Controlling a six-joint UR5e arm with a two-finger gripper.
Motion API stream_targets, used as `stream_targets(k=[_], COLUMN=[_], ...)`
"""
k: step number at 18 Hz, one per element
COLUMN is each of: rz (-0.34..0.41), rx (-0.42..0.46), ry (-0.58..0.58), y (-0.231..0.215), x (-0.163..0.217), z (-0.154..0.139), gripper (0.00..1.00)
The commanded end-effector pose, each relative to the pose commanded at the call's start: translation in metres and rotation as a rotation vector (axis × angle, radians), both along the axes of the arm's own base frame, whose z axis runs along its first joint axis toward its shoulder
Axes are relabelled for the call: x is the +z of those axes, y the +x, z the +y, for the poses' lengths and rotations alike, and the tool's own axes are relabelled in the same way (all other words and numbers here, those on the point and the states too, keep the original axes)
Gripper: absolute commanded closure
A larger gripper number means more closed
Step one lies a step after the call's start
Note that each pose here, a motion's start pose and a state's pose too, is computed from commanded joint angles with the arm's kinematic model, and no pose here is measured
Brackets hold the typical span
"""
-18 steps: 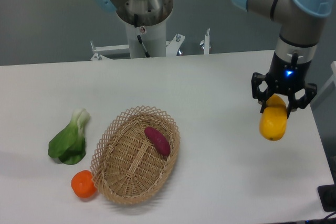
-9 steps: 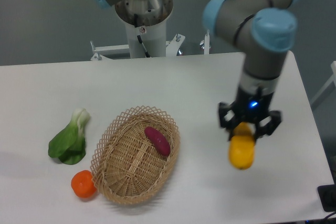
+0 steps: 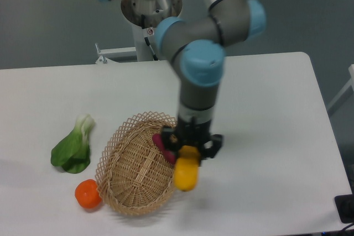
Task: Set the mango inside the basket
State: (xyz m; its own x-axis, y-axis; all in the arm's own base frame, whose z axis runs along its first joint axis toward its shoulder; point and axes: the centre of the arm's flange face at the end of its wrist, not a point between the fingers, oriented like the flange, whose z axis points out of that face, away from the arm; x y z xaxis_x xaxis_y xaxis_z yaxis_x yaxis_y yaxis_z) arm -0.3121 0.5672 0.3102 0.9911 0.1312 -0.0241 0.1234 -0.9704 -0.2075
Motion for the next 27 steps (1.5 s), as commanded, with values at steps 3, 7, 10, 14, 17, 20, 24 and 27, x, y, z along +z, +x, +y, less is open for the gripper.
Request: stream_targets(k=[3,7,10,14,17,20,24,27], rz=[-0.012,-0.033,-0.054,-0.072,-0.071,-0.068,-0.023,-0.013], rx=[-0.041,-0.07,-0.086,-0.098,-0.101,-0.102,-0.111,-0.111], ry=[-0.019,-0.045,-0.071,-0.096,-0.096,-0.093,-0.043,-0.028], y=[0.024,0.037,0.044,0.05,0.052,0.05,0.047,0.047], x=[-0.017,-0.044,-0.065,-0.082,-0.083,-0.083,-0.082,-0.074], z=[0.004,0.014,0.019,0.019,0.02,0.022,0.026,0.027], gripper=[0.58,0.57,0.57,0.57,0.56,0.42,0.0,0.0])
